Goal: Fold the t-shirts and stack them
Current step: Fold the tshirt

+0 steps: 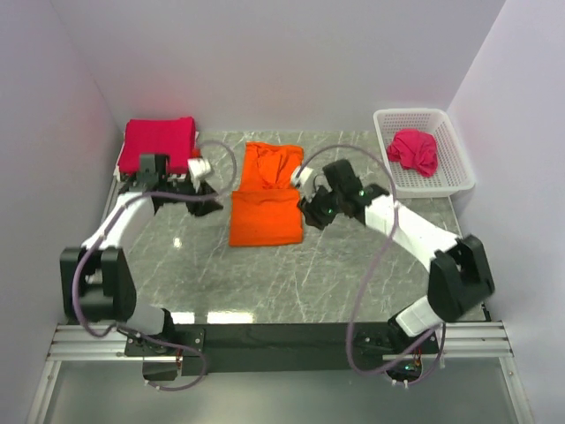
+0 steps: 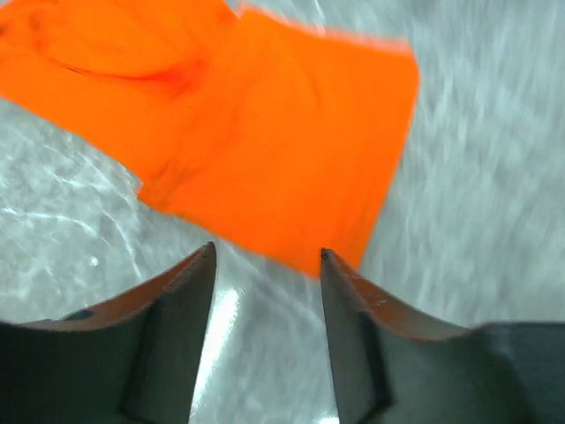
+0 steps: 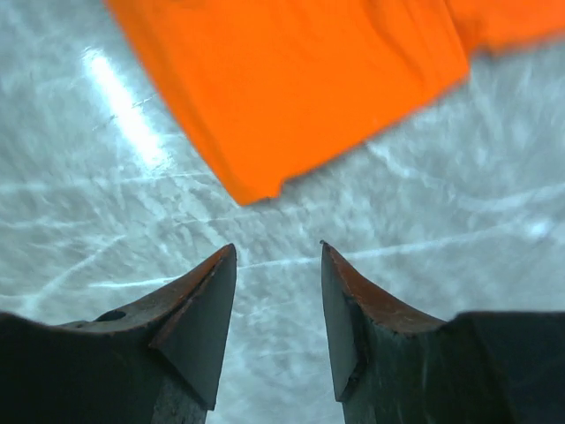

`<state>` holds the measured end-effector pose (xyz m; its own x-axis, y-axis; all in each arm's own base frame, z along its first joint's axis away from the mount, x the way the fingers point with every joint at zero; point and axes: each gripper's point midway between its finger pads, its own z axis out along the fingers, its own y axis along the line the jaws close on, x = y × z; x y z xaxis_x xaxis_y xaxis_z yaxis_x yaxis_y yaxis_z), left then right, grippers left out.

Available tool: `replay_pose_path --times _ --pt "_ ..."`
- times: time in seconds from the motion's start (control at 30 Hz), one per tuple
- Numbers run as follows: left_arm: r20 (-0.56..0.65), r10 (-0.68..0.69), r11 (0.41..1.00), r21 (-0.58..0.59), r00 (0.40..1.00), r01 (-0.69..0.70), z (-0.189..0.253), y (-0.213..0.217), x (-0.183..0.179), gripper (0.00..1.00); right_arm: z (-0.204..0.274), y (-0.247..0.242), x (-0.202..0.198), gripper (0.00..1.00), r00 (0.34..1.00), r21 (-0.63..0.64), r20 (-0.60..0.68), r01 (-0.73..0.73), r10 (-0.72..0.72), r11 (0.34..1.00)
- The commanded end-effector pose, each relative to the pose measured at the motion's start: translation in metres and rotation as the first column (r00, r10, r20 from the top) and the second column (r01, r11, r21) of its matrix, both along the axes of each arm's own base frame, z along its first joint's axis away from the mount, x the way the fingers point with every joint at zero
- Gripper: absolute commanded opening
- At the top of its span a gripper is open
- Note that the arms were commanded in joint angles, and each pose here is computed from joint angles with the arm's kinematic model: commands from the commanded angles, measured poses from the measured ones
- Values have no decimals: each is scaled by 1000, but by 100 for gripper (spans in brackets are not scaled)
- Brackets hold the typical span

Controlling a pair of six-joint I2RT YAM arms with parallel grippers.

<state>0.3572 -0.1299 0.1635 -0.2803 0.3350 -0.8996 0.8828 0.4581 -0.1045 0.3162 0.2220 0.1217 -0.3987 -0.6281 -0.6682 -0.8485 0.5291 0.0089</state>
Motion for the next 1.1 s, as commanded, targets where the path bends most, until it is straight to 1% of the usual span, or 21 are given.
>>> replay_pose_path --times 0.0,0.03,0.07,0.1,0.13,0.17,0.2,0.23,0.33,0.37,0.4,0.43,0.47,0.53,0.67,0.7,0.87,0.9,0.97,1.03,1.07 --pt "162 -253 946 247 954 209 -57 15 -46 57 -12 11 6 51 949 -157 251 -153 189 976" --pt "213 -283 935 279 935 220 -60 16 -47 62 -15 20 3 51 931 -171 282 -189 232 967" --pt "220 -307 925 298 926 236 -74 17 -58 65 -26 20 -5 51 921 -200 280 -220 271 955" --pt "285 -336 912 338 898 234 -72 19 -57 68 -28 24 -6 51 895 -233 310 -255 320 938" --pt "304 -358 900 364 883 240 -77 17 -59 68 -26 31 -4 51 873 -240 347 -271 343 932" --pt "322 -379 890 383 867 247 -84 14 -63 68 -30 39 -12 51 850 -253 355 -313 389 915" --pt "342 -413 875 406 844 264 -86 11 -65 68 -32 44 -10 51 825 -271 379 -335 420 903" --pt "345 -449 859 422 824 291 -89 5 -70 67 -35 48 -11 51 813 -279 384 -349 437 895" --pt "359 -502 830 457 787 320 -99 -4 -75 65 -49 55 -13 51 797 -290 376 -383 472 877" --pt "353 -517 820 466 780 332 -106 -6 -81 65 -61 53 -15 51 799 -304 355 -392 485 868" --pt "385 -528 814 484 757 322 -105 -8 -77 64 -64 55 -17 51 791 -314 352 -405 501 859" --pt "389 -539 808 489 747 329 -108 -12 -79 63 -68 55 -18 50 789 -319 346 -410 508 855" --pt "384 -547 801 499 744 331 -113 -13 -82 62 -75 53 -19 49 788 -330 330 -419 520 846" --pt "389 -579 780 521 717 347 -119 -19 -85 61 -79 52 -20 46 786 -350 321 -420 528 838" --pt "372 -598 759 548 710 352 -127 -22 -81 55 -81 49 -24 41 795 -358 283 -431 536 828" --pt "362 -594 759 547 719 352 -131 -22 -80 53 -85 47 -26 41 796 -364 271 -435 541 824" --pt "363 -590 755 566 721 332 -134 -25 -67 46 -91 38 -36 44 793 -392 251 -441 555 807" --pt "348 -594 748 571 725 339 -138 -24 -68 42 -92 36 -38 44 796 -395 238 -444 556 804" --pt "350 -594 744 583 724 328 -140 -24 -62 38 -93 35 -40 45 798 -400 235 -441 555 803" --pt "334 -593 739 586 732 332 -145 -23 -60 29 -96 34 -41 46 798 -404 228 -444 558 800" --pt "337 -593 740 587 731 329 -144 -23 -59 29 -98 34 -42 46 798 -406 222 -447 560 797"
